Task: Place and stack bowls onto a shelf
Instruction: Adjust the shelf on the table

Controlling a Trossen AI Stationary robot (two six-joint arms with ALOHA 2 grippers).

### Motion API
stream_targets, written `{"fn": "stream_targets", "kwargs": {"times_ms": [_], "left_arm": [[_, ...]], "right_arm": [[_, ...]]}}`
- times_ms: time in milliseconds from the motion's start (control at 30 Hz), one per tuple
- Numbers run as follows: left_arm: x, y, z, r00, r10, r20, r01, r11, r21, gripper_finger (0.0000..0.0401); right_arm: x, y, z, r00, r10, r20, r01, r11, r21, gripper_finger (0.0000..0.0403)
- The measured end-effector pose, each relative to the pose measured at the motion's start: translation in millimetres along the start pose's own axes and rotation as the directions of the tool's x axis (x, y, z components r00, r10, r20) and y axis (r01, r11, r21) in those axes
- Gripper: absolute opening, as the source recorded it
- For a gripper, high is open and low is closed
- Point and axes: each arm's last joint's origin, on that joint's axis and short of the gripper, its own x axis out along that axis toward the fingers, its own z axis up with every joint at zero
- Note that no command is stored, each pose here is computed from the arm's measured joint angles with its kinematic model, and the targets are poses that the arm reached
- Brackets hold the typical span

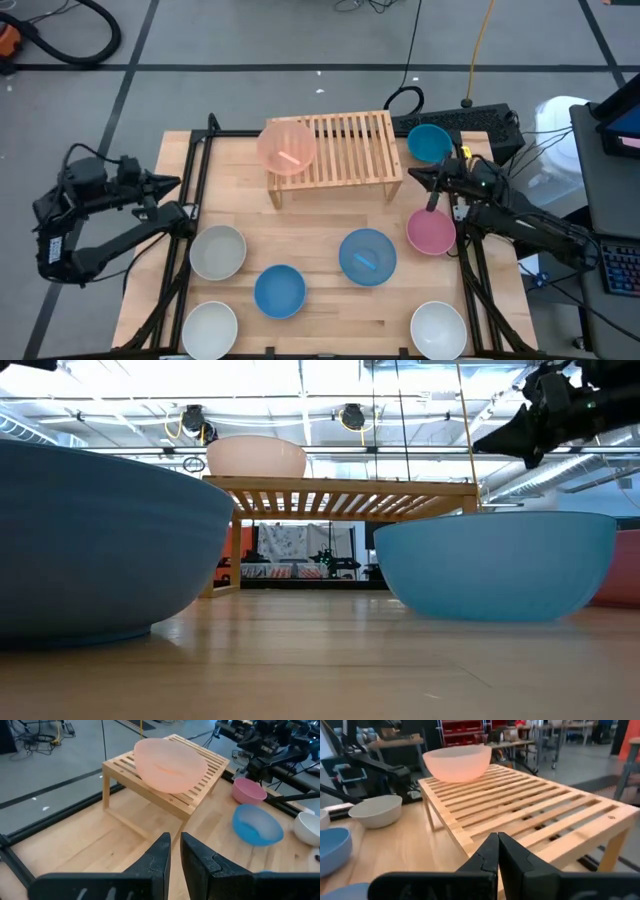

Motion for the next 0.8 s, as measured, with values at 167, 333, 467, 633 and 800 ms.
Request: {"fn": "stream_targets", "kwargs": {"times_ms": [167, 333, 467, 633, 800], "left_arm": [[1, -1, 3, 0.999, -0.025, 0.031, 0.024, 1.0, 0.012, 0.0047], [1, -1, 6, 0.998, -0.031, 0.059, 0.028, 0.999, 0.045, 0.0047], [1, -1, 6, 0.998, -0.031, 0.059, 0.028, 0.999, 0.045, 0.0047], [1, -1, 6, 0.998, -0.031, 0.059, 0.028, 0.998, 0.048, 0.0047], [1, -1, 6, 0.998, -0.031, 0.059, 0.028, 0.998, 0.048, 0.0047]], "right_arm": [[-3, 4, 27, 0.975, 0.073, 0.21, -0.065, 0.997, -0.044, 0.0], [-7, 7, 39, 0.938, 0.134, 0.321, -0.164, 0.984, 0.068, 0.0], [-5, 6, 35, 0.95, 0.128, 0.284, -0.187, 0.963, 0.194, 0.0003], [-2, 5, 31, 0.967, 0.098, 0.235, -0.154, 0.959, 0.236, 0.0034], [4, 4, 28, 0.975, 0.096, 0.202, -0.138, 0.969, 0.207, 0.0078]]}}
